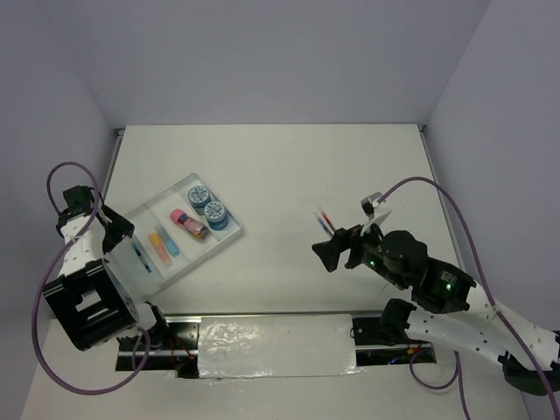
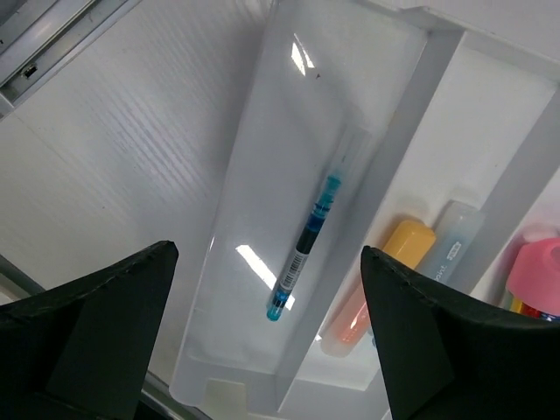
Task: Sort the stationery into containers
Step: Place the pen in the storage box, then pick up the pen from the center of the board.
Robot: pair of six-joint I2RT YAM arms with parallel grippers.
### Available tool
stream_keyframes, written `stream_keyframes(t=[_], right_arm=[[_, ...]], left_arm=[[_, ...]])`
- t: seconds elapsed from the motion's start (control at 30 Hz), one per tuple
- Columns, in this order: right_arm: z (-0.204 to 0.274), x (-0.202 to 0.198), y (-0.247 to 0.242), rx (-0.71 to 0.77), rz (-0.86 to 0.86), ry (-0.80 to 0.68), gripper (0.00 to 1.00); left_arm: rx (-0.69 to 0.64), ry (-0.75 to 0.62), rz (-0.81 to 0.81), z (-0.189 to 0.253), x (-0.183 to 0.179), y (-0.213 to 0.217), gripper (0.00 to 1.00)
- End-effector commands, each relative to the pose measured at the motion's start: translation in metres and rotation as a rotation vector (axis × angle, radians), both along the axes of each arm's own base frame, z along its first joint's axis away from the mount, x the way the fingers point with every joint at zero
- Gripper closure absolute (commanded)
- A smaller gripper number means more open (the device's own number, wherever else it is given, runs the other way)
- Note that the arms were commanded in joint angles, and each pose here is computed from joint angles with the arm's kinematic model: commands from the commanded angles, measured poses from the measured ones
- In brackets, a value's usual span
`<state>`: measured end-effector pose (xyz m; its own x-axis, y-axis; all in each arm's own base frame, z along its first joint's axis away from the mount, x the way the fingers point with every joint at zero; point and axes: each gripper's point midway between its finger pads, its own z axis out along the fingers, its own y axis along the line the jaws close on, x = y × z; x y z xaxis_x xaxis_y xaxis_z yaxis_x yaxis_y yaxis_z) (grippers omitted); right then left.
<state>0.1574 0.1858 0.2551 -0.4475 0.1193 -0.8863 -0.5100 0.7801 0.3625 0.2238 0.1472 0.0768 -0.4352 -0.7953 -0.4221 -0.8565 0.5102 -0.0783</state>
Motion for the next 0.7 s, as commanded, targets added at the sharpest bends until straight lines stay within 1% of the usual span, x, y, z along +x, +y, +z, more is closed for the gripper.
stream_keyframes(t=[0.0,0.03,0.07,0.1,0.13,0.17,0.2,0.23,0.27,0.3,0.33,0.37,0.43,0.47,0.5,0.67], right_arm=[[-0.004,0.025,-0.005,-0.065,-0.110,-0.013,0.00],[-0.018,0.043,-0.010,-0.136,-0.170,0.027,0.00],[-0.032,0.047,-0.013,-0.188,-0.171,0.083,0.01],[-0.040,0.057,-0.017,-0.222,-0.197,0.112,0.04],[-0.059,0.069,-0.022,-0.297,-0.221,0.155,0.05],[-0.068,0.084,-0.037,-0.320,-0.279,0.184,0.09],[-0.088,0.102,-0.054,-0.377,-0.332,0.238,0.25],[-0.096,0.108,-0.058,-0.393,-0.337,0.262,0.34],[-0.105,0.113,-0.056,-0.398,-0.310,0.289,0.44],[-0.121,0.120,-0.056,-0.455,-0.282,0.318,0.48],[-0.125,0.128,-0.057,-0.469,-0.277,0.319,0.51],[-0.142,0.134,-0.058,-0.538,-0.256,0.347,0.56],[-0.148,0.146,-0.053,-0.581,-0.215,0.355,0.63],[-0.154,0.150,-0.051,-0.605,-0.196,0.371,0.65],[-0.162,0.158,-0.047,-0.634,-0.170,0.390,0.65],[-0.185,0.178,-0.040,-0.689,-0.147,0.432,0.62]], left_arm=[[0.057,-0.079,0.024,0.025,0.004,0.007,0.01],[0.040,-0.132,-0.012,0.030,0.012,0.000,0.01],[0.059,-0.204,-0.037,0.044,0.014,-0.005,0.01],[0.075,-0.271,-0.078,0.056,0.023,-0.011,0.01],[0.062,-0.339,-0.135,0.066,0.032,-0.025,0.01],[0.082,-0.415,-0.194,0.080,0.035,-0.040,0.01],[0.096,-0.457,-0.277,0.089,0.044,-0.060,0.01],[0.101,-0.467,-0.309,0.095,0.044,-0.070,0.01],[0.134,-0.480,-0.316,0.105,0.043,-0.072,0.01],[0.142,-0.477,-0.333,0.107,0.042,-0.078,0.01],[0.144,-0.493,-0.342,0.110,0.041,-0.079,0.01],[0.139,-0.507,-0.356,0.112,0.042,-0.082,0.01],[0.129,-0.521,-0.379,0.113,0.044,-0.087,0.01],[0.116,-0.531,-0.396,0.114,0.046,-0.091,0.01],[0.109,-0.532,-0.407,0.113,0.047,-0.093,0.01],[0.067,-0.497,-0.440,0.104,0.051,-0.098,0.01]])
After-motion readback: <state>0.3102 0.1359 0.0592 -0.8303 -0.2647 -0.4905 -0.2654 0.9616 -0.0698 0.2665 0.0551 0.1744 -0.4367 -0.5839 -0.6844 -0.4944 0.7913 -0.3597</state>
